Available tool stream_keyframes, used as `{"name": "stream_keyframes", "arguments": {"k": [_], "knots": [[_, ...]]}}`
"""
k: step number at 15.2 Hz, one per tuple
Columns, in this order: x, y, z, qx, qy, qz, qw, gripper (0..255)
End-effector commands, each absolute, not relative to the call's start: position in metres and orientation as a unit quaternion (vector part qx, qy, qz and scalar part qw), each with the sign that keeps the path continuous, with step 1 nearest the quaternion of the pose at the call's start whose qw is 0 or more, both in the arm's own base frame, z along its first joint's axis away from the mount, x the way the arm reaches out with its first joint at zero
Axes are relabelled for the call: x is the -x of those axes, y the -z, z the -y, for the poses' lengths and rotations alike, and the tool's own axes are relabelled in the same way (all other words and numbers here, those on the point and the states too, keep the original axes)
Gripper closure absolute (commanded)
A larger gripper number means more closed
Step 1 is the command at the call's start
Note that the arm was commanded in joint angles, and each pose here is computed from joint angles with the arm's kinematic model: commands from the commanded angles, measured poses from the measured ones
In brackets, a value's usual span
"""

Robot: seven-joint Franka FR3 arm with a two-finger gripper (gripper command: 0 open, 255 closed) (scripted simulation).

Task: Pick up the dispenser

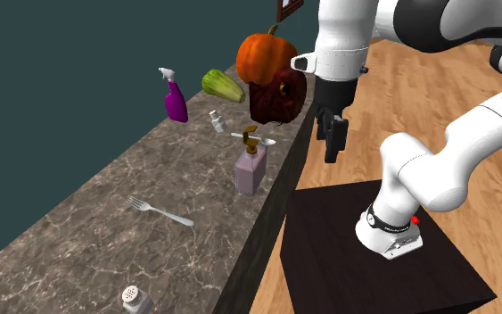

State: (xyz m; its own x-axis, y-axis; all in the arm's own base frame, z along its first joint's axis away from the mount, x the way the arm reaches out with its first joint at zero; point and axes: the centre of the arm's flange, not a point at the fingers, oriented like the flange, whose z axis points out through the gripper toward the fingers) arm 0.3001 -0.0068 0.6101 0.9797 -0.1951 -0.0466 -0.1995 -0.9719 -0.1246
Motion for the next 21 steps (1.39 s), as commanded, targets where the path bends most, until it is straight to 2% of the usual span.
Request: {"name": "stream_keyframes", "arguments": {"k": [1, 18, 21], "knots": [[-0.3, -0.61, 0.007, 0.993, -0.017, -0.099, 0.064, 0], [-0.365, -0.526, 0.178, 0.959, 0.145, -0.227, 0.091, 0], [-0.365, -0.515, 0.18, 0.958, 0.147, -0.228, 0.091, 0]]}}
